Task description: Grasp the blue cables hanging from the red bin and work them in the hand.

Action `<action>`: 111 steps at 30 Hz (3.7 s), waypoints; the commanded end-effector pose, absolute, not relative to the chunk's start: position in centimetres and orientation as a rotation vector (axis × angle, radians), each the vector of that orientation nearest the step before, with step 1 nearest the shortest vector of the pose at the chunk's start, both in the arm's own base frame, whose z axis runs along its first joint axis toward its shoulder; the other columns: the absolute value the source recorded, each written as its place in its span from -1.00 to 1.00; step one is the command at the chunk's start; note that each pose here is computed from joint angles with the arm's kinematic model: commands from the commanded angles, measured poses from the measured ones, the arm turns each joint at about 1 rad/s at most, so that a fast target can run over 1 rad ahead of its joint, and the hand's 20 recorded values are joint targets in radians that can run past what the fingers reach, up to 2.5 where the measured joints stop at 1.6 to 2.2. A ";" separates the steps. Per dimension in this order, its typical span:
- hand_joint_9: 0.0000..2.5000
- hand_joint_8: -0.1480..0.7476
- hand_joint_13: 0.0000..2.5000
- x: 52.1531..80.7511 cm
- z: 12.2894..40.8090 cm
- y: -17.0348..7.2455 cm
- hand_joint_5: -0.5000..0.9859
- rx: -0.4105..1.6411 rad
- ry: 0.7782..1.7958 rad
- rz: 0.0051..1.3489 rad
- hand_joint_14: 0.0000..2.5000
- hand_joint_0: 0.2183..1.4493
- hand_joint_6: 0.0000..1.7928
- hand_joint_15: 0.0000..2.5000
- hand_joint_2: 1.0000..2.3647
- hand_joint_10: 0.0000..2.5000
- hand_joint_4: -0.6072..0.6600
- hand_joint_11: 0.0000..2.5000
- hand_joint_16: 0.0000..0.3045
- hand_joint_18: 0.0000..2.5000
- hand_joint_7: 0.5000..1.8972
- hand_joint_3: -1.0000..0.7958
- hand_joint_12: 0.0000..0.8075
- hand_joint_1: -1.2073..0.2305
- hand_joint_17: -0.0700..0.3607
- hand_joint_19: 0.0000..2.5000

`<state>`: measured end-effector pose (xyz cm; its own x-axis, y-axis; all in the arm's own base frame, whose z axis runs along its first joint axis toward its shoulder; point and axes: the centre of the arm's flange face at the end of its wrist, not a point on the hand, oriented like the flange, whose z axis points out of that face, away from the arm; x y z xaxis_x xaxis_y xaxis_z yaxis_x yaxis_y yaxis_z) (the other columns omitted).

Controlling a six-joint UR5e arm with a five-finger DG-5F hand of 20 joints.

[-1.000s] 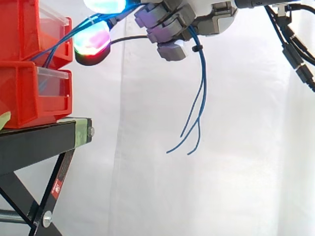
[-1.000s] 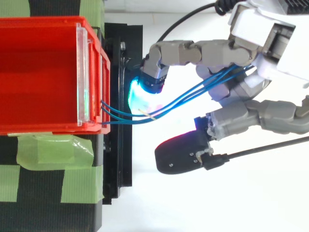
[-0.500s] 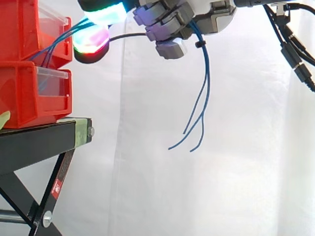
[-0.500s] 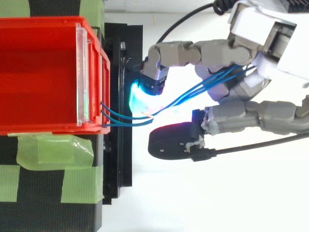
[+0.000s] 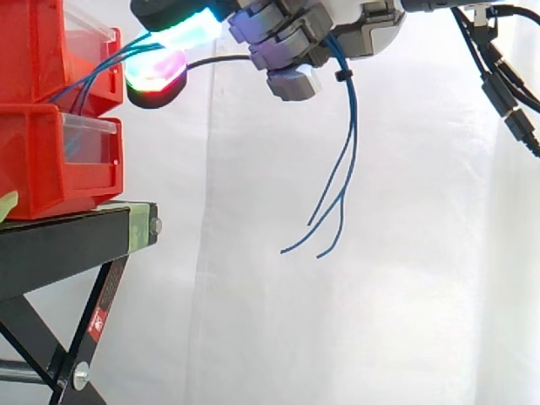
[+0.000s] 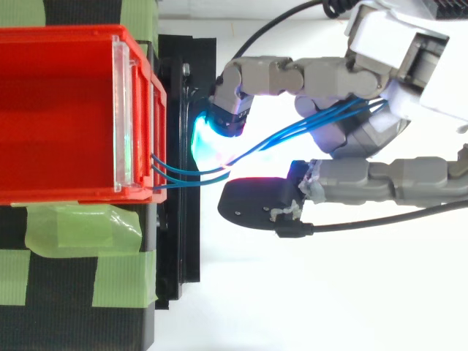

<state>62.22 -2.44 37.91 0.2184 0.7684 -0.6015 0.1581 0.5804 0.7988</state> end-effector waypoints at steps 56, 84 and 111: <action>-0.16 -0.05 0.02 62.2 38.0 -2.4 0.43 0.901 1.309 0.517 1.00 0.73 -0.98 0.46 -0.48 1.00 0.13 1.00 -0.73 0.07 0.00 0.71 0.02 -0.27 -0.24 -0.10; -0.16 -0.05 0.02 62.2 38.0 -2.4 0.17 0.902 1.308 0.516 1.00 -0.12 -0.99 0.46 -0.99 1.00 0.45 1.00 -0.73 0.07 0.10 -0.73 0.02 -0.24 -0.24 -0.10; -0.16 -0.05 0.02 62.3 38.0 -2.5 0.57 0.901 1.295 0.520 1.00 0.03 -1.00 0.46 -1.00 1.00 0.38 1.00 -0.73 0.07 0.27 -0.95 0.02 -0.28 -0.24 -0.10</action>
